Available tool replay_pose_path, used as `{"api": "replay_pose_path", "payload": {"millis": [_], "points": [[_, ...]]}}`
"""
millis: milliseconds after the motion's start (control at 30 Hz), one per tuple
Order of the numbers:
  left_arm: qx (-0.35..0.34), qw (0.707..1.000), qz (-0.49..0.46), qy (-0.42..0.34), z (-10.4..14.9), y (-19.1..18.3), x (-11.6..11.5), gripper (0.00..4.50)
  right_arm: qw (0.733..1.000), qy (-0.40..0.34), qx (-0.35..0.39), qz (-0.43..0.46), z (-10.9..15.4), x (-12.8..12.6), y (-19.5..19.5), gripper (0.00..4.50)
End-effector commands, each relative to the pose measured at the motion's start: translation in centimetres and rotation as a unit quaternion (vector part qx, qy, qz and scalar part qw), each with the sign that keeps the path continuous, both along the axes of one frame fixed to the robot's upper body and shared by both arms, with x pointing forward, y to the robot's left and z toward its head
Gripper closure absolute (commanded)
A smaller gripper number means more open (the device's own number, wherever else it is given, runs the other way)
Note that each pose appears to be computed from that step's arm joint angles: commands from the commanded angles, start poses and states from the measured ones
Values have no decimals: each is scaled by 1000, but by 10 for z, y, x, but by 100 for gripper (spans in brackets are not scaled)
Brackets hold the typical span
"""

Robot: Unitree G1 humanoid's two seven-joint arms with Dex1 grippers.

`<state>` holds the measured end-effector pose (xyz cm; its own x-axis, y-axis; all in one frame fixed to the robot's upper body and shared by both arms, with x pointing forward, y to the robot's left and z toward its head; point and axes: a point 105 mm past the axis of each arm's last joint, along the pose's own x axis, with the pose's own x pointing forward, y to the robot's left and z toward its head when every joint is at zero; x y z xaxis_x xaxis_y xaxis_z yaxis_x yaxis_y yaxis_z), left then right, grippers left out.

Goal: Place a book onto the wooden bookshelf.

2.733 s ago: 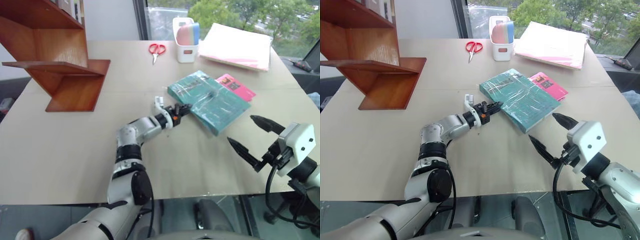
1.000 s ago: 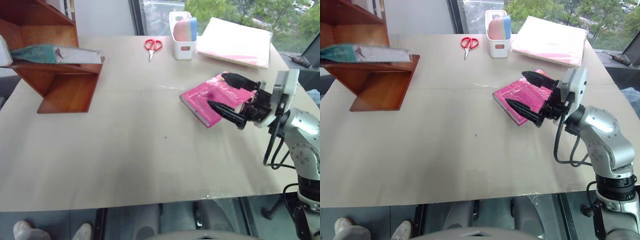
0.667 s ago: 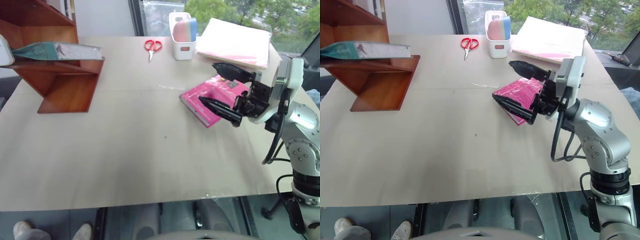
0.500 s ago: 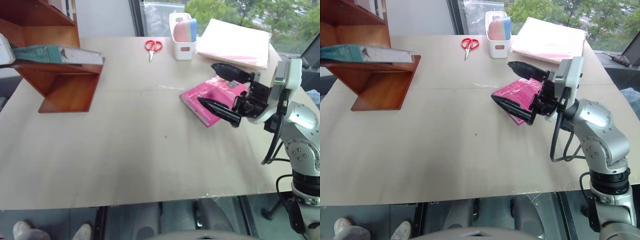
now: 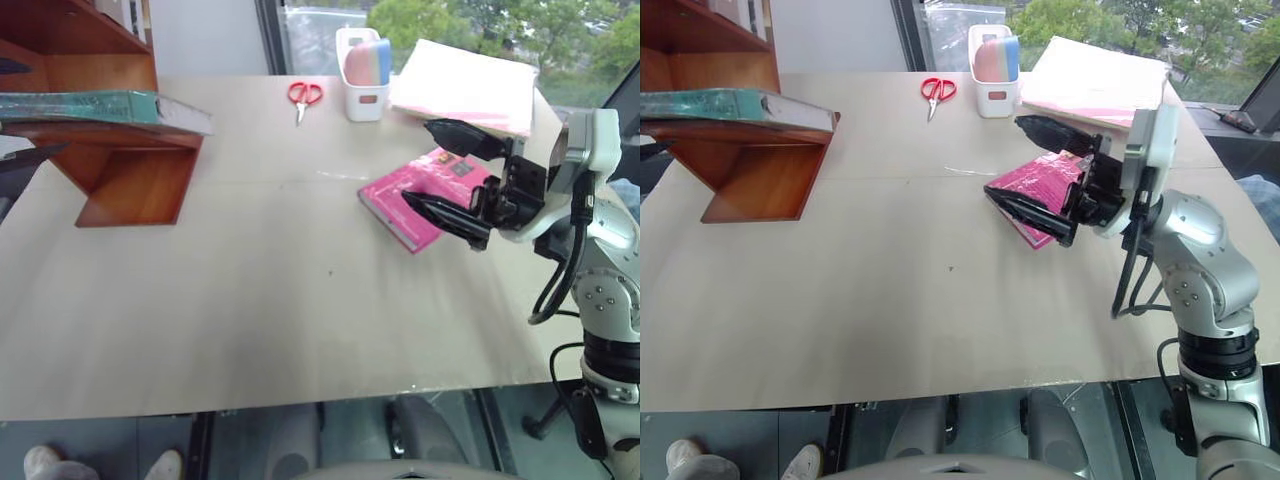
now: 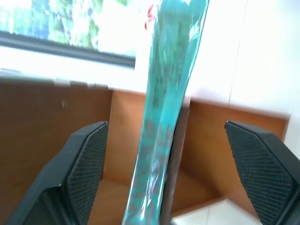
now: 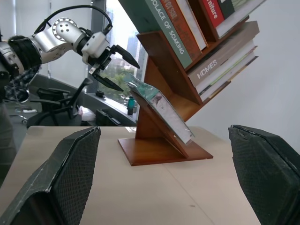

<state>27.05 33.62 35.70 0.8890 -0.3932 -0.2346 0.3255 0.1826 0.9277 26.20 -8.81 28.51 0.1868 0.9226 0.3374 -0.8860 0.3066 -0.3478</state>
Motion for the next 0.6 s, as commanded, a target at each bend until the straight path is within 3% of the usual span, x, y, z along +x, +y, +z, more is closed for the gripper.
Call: {"api": "replay_pose_path", "payload": {"millis": [33, 133, 267, 367, 467, 600], "points": [[-71, 993, -75, -51, 31, -43, -17, 32, 1000, -28, 7, 9, 12, -6, -4, 0], [-134, 980, -142, -31, 25, -90, -19, 32, 1000, -27, 3, 3, 12, -5, -6, 0], [-263, 944, -197, 35, -2, -132, -16, 32, 999, 2, -19, -33, -2, 2, -17, 0], [-364, 905, -193, 105, -48, -161, -5, 32, 993, 34, -64, -94, -28, 15, -32, 0], [-393, 901, -135, 127, -96, -173, 10, 32, 979, 75, -103, -157, -54, 28, -46, 0], [-467, 864, -104, 159, -154, -185, 14, 32, 945, 130, -159, -255, -92, 42, -75, 0]]}}
